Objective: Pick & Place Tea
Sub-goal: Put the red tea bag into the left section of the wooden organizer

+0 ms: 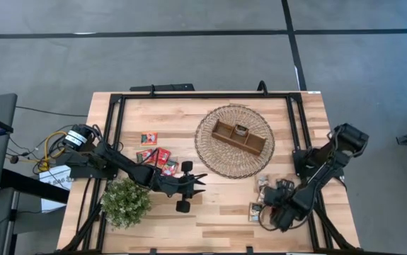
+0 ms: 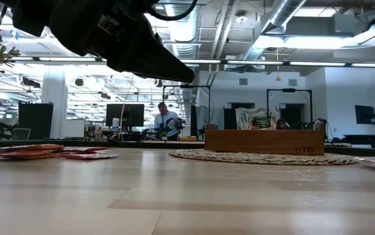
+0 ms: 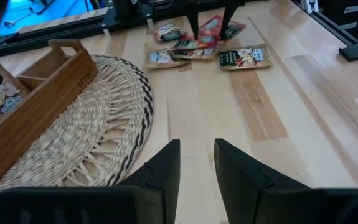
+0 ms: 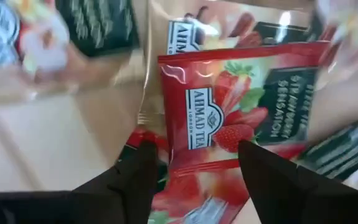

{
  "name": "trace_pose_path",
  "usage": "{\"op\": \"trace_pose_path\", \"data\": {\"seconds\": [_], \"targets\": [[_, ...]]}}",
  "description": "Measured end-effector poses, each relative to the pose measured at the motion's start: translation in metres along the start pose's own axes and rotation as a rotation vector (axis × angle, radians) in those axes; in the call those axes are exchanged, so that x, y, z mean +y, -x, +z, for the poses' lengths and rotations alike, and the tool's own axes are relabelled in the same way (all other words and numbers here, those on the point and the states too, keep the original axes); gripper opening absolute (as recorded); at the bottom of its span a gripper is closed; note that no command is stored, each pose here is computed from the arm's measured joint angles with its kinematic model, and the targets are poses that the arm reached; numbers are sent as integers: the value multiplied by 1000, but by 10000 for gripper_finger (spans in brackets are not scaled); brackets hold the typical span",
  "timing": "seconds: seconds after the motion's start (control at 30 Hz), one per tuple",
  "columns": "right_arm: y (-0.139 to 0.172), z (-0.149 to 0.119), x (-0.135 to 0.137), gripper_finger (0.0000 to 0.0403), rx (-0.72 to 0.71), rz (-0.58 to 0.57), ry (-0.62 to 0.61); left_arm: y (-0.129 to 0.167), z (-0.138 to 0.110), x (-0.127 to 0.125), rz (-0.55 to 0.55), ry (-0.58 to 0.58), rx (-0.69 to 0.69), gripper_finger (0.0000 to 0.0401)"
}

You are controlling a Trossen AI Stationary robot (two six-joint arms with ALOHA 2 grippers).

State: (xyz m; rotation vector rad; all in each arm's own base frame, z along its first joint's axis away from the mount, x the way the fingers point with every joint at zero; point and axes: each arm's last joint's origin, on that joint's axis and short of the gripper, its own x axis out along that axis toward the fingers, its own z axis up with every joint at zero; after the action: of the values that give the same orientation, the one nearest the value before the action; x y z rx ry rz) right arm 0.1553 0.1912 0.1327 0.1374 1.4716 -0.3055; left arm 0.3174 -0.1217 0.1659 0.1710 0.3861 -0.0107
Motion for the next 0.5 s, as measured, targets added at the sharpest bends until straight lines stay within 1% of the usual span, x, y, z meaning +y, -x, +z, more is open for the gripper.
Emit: {"op": "trace_pose_path", "data": {"seconds": [0.1, 0.17, 0.27, 0.33, 0.5], "targets": [[1, 4, 5, 195, -66, -100, 61, 0, 0, 0, 0, 4, 0, 91], [0, 7, 10, 183, -105, -137, 94, 0, 0, 0, 0, 4, 0, 91], [-8, 10, 15, 166, -126, -188, 148, 0, 0, 0, 0, 6, 1, 91], [-14, 11, 16, 154, -130, -226, 161, 0, -1, 0, 0, 13, 5, 91], [-18, 16, 20, 113, -204, -333, 182, 0, -1, 0, 0, 16, 7, 91]]}}
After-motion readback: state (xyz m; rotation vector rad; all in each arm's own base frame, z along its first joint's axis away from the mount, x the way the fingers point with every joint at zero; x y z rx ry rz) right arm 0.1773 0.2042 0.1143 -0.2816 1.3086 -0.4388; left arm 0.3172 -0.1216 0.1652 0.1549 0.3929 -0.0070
